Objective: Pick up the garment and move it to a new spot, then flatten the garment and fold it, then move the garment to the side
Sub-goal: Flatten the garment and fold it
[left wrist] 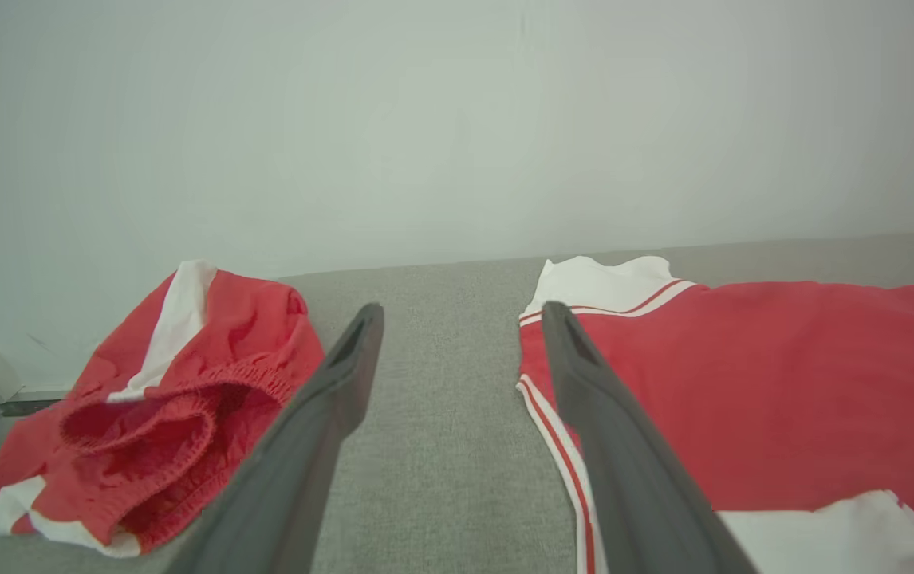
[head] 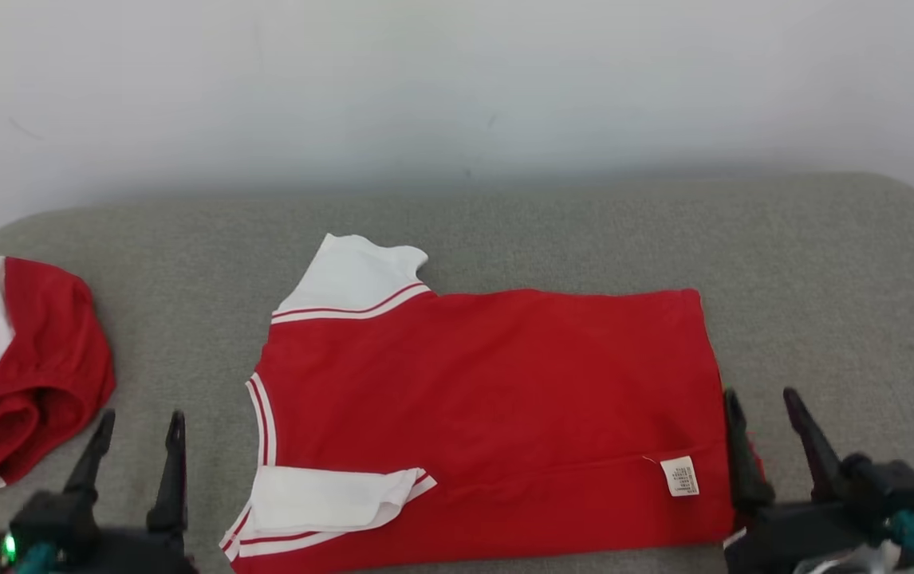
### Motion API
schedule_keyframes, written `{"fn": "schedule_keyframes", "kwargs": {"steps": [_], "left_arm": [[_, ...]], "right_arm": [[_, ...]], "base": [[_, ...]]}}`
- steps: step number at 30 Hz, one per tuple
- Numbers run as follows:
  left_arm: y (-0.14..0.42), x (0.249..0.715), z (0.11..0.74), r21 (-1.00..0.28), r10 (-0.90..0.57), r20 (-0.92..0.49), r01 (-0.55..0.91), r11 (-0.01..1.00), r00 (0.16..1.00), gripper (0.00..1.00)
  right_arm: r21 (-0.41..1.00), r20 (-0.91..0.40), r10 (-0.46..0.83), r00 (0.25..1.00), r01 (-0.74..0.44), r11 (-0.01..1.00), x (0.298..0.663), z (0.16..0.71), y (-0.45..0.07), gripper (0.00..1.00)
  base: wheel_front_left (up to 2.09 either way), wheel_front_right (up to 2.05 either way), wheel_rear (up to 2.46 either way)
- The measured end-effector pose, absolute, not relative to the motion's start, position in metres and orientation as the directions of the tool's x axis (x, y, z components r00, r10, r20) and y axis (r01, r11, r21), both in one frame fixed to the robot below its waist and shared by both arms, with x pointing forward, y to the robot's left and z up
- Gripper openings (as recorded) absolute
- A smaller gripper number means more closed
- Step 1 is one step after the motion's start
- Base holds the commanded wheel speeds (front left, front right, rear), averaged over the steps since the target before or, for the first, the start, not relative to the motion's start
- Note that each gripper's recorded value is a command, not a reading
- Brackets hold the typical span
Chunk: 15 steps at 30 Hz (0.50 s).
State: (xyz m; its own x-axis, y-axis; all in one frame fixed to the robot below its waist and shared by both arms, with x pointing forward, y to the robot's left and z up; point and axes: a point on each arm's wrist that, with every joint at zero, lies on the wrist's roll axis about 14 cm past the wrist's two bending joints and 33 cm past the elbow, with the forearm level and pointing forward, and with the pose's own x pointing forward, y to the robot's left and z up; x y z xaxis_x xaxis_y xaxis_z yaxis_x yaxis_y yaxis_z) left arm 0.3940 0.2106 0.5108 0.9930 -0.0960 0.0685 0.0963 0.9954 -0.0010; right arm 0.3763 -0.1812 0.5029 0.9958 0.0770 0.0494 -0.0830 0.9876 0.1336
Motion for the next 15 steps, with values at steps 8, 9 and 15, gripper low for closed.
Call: {"fn": "schedule_keyframes", "kwargs": {"steps": [8, 9, 15], "left_arm": [[0.194, 0.463, 0.548, 0.062, -0.217, 0.117, 0.211, 0.975, 0.969, 1.0], [0.191, 0.473, 0.553, 0.085, -0.237, 0.12, 0.228, 0.97, 0.964, 1.0], [0.174, 0.534, 0.574, 0.147, -0.33, 0.118, 0.312, 0.939, 0.936, 1.0]], "right_arm": [[0.151, 0.065, 0.058, 0.996, -0.068, 0.986, 0.421, 0.515, -0.192, 1.0], [0.144, 0.059, 0.06, 0.996, -0.067, 0.987, 0.429, 0.516, -0.193, 1.0], [0.132, 0.026, 0.057, 0.998, -0.06, 0.989, 0.478, 0.515, -0.197, 1.0]], "base": [[0.0, 0.0, 0.0], [0.0, 0.0, 0.0], [0.0, 0.0, 0.0]]}}
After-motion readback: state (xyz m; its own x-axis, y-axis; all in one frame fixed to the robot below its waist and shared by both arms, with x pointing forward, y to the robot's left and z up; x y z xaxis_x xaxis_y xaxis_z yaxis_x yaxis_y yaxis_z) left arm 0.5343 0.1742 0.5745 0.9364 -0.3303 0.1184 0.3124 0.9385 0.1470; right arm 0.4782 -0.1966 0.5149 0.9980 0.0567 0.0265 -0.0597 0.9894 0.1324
